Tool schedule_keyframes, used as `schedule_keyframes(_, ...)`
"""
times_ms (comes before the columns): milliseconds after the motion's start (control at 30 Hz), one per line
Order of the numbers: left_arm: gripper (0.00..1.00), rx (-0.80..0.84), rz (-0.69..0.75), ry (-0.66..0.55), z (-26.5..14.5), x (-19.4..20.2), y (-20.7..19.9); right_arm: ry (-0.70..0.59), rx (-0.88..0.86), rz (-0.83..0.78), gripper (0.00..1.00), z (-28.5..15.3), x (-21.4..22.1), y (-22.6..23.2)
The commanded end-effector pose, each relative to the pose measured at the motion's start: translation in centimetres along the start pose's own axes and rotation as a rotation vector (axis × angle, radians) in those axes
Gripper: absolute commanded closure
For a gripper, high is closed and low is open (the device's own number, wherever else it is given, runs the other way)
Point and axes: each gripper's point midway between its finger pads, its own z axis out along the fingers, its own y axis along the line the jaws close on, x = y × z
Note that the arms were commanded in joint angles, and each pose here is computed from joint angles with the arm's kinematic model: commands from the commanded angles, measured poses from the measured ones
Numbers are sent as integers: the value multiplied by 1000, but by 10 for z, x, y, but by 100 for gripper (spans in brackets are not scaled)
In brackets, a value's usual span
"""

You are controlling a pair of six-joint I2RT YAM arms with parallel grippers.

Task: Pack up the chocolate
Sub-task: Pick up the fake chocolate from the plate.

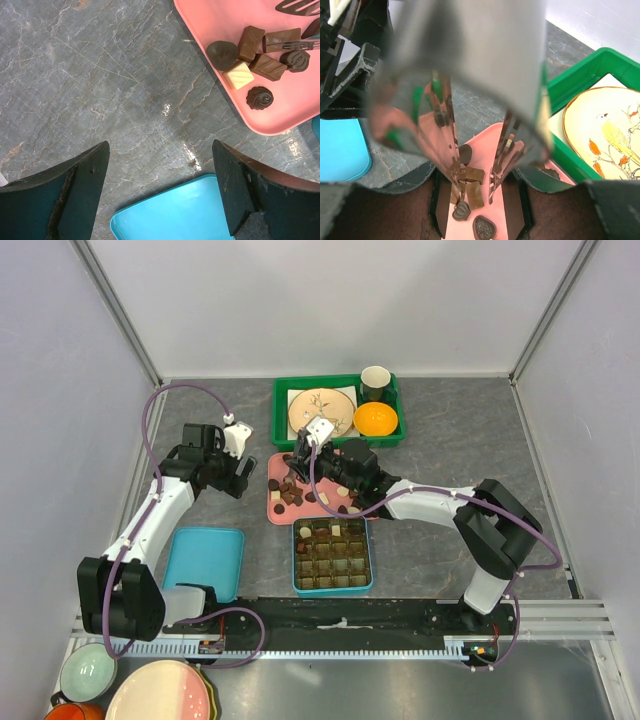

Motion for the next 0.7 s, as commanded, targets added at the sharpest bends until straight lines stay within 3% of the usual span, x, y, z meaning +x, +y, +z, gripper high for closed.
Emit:
schedule_keyframes(0,10,-19,32,-36,-8,-8,6,-57,-16,6,53,0,-14,3)
schedule_keyframes(667,10,-24,39,-37,-9,-9,8,30,16,10,53,8,29,-8)
